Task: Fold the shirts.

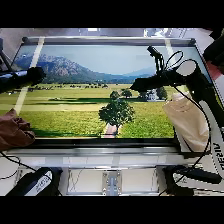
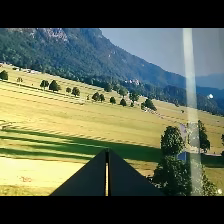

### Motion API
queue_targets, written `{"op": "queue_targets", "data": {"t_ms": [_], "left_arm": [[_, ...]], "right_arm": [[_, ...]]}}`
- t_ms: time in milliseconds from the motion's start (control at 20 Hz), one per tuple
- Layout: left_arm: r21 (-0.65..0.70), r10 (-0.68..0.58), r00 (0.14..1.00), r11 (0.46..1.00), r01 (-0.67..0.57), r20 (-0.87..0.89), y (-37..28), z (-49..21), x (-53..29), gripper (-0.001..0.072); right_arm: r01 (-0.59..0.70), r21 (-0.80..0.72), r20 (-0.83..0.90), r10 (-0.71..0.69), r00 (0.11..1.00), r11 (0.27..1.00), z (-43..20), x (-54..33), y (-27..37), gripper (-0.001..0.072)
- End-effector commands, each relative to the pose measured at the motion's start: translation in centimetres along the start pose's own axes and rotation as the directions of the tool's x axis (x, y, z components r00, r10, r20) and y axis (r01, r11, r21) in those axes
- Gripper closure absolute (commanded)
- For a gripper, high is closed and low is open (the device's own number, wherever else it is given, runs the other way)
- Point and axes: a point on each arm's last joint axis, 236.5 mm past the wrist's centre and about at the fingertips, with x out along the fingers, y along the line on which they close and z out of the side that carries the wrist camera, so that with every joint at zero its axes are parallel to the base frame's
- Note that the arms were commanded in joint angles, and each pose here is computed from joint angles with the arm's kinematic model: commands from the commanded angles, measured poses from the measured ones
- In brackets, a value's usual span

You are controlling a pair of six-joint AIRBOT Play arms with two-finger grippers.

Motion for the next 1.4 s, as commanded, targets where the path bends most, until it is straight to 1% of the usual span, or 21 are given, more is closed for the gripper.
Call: {"op": "queue_targets", "data": {"t_ms": [0, 450, 650, 700, 750, 800, 850, 900, 950, 1000, 1050, 1100, 1150, 1200, 1250, 1350], "left_arm": [[0.000, 0.000, 1.000, 1.000, 0.000, 0.000, 0.0, 0.0, 0.0, 0.0693], [0.000, 0.000, 1.000, 1.000, 0.000, 0.000, 0.0, 0.0, 0.0, 0.0693], [0.007, 0.009, 1.000, 1.000, -0.009, 0.000, 0.2, 0.0, 0.1, 0.0689], [0.040, 0.055, 0.998, 0.998, -0.056, 0.029, 1.5, 0.7, 0.3, 0.0609], [0.104, 0.157, 0.986, 0.981, -0.162, 0.057, 4.1, 1.4, 0.2, 0.0306], [0.123, 0.287, 0.955, 0.948, -0.294, 0.068, 7.6, 1.8, -0.3, 0.0190], [0.083, 0.448, 0.892, 0.889, -0.451, 0.057, 12.4, 1.8, -1.6, 0.0190], [0.038, 0.585, 0.810, 0.809, -0.586, 0.027, 17.0, 1.3, -3.3, 0.0190], [-0.014, 0.702, 0.712, 0.712, -0.702, -0.012, 21.8, 0.6, -5.5, 0.0190], [-0.066, 0.776, 0.629, 0.626, -0.777, -0.052, 25.8, -0.2, -7.8, 0.0190], [-0.118, 0.811, 0.577, 0.566, -0.816, -0.100, 29.1, -1.3, -9.6, 0.0190], [-0.174, 0.833, 0.523, 0.496, -0.850, -0.181, 32.2, -3.4, -11.6, 0.0190], [-0.236, 0.826, 0.487, 0.432, -0.871, -0.285, 34.6, -6.3, -13.3, 0.0191], [-0.317, 0.782, 0.482, 0.377, -0.870, -0.394, 36.3, -9.4, -14.3, 0.0190], [-0.420, 0.700, 0.515, 0.326, -0.847, -0.495, 37.1, -12.7, -14.6, 0.0198], [-0.569, 0.530, 0.603, 0.250, -0.783, -0.596, 37.6, -17.1, -14.0, 0.0210]], "right_arm": [[-0.008, 0.000, -0.021, 0.008, 1.000, 1.000, -0.5, 0.0, 0.2, 0.0694], [-0.012, -0.001, -0.036, 0.012, 0.999, 1.000, -0.8, 0.0, 0.3, 0.0694], [0.007, -0.012, -0.042, -0.008, 0.999, 1.000, -1.0, 0.0, -0.2, 0.0694], [0.023, -0.018, -0.047, -0.024, 0.999, 1.000, -1.1, 0.0, -0.6, 0.0694], [0.039, -0.025, -0.052, -0.040, 0.998, 0.999, -1.2, 0.0, -0.9, 0.0694], [0.052, -0.030, -0.056, -0.054, 0.997, 0.998, -1.3, -0.1, -1.2, 0.0694], [0.059, -0.033, -0.058, -0.061, 0.996, 0.998, -1.4, -0.1, -1.4, 0.0694], [0.064, -0.035, -0.058, -0.066, 0.996, 0.997, -1.4, -0.1, -1.5, 0.0694], [0.074, -0.039, -0.056, -0.076, 0.996, 0.997, -1.3, -0.1, -1.8, 0.0694], [0.082, -0.042, -0.051, -0.084, 0.995, 0.996, -1.2, -0.1, -2.0, 0.0694], [0.088, -0.043, -0.038, -0.090, 0.995, 0.995, -0.9, -0.1, -2.1, 0.0694], [0.096, -0.043, -0.014, -0.096, 0.995, 0.995, -0.3, -0.1, -2.3, 0.0694], [0.104, -0.043, 0.014, -0.104, 0.995, 0.994, 0.3, -0.1, -2.4, 0.0694], [0.114, -0.042, 0.046, -0.112, 0.993, 0.993, 1.1, -0.2, -2.6, 0.0694], [0.122, -0.042, 0.075, -0.119, 0.990, 0.992, 1.8, -0.2, -2.8, 0.0694], [0.134, -0.038, 0.115, -0.129, 0.985, 0.990, 2.7, -0.3, -3.0, 0.0694]]}}
